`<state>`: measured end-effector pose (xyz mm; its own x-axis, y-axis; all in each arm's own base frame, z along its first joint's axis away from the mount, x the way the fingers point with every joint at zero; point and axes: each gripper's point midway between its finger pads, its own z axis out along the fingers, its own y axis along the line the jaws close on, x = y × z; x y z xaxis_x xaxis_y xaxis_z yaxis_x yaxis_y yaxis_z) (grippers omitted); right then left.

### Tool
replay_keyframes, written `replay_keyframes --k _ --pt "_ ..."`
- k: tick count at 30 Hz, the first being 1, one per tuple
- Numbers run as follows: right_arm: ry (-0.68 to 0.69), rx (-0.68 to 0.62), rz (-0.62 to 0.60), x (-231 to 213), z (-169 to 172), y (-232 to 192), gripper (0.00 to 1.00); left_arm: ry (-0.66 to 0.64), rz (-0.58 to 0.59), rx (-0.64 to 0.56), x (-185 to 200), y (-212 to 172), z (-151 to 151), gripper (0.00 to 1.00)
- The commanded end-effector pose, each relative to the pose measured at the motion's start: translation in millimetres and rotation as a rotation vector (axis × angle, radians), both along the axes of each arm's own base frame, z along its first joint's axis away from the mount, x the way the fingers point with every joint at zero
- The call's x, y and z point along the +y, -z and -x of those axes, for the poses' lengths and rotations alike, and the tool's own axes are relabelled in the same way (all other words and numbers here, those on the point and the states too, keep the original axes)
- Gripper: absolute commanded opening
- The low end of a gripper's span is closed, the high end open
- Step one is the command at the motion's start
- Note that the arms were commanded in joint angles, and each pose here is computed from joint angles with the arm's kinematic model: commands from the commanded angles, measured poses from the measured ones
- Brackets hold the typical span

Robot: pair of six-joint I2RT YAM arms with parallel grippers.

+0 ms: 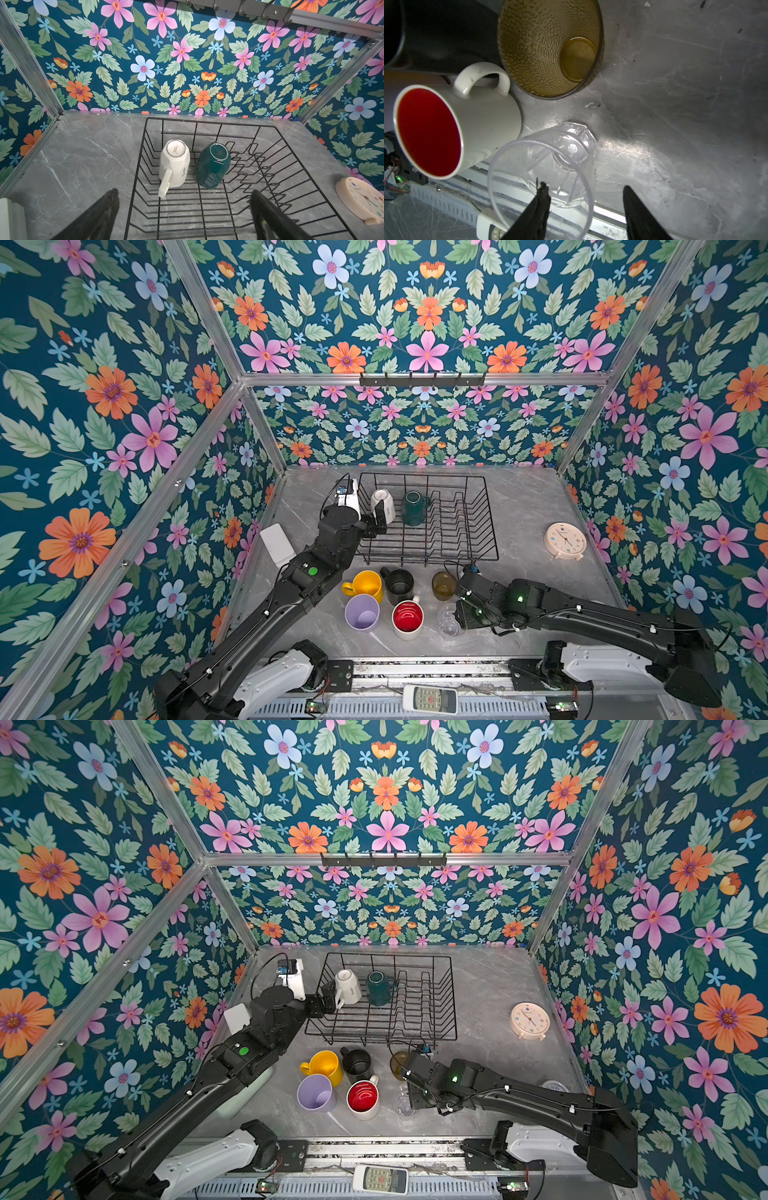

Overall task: Load the cups into the dish rack
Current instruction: 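Lower the open right gripper around the clear glass cup and close it, then lift the clear glass with the right gripper toward the left gripper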

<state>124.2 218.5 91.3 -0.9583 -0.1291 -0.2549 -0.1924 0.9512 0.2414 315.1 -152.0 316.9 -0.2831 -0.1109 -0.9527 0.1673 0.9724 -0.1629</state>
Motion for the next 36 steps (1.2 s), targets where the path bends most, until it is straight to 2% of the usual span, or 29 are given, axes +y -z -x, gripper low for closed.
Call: replay_keyframes --k 1,13,32,36 --pt "0.002 -0.015 0.033 -3.7 -3.1 1.3 0.51 -0.018 0.002 -0.014 3.8 -2.7 -0.6 1.0" --pt "-0.026 -0.022 0.101 -14.4 -1.2 3.3 0.26 -0.02 0.006 -0.019 3.8 -1.5 -1.1 1.0" --pt "-0.049 -0.015 0.085 -10.1 1.1 1.1 0.0 -0.005 0.04 -0.046 2.4 -6.3 1.0 1.0" --pt "-0.029 -0.029 0.051 -11.3 1.2 -7.7 0.0 -0.003 0.047 -0.05 1.6 -6.3 0.9 1.0"
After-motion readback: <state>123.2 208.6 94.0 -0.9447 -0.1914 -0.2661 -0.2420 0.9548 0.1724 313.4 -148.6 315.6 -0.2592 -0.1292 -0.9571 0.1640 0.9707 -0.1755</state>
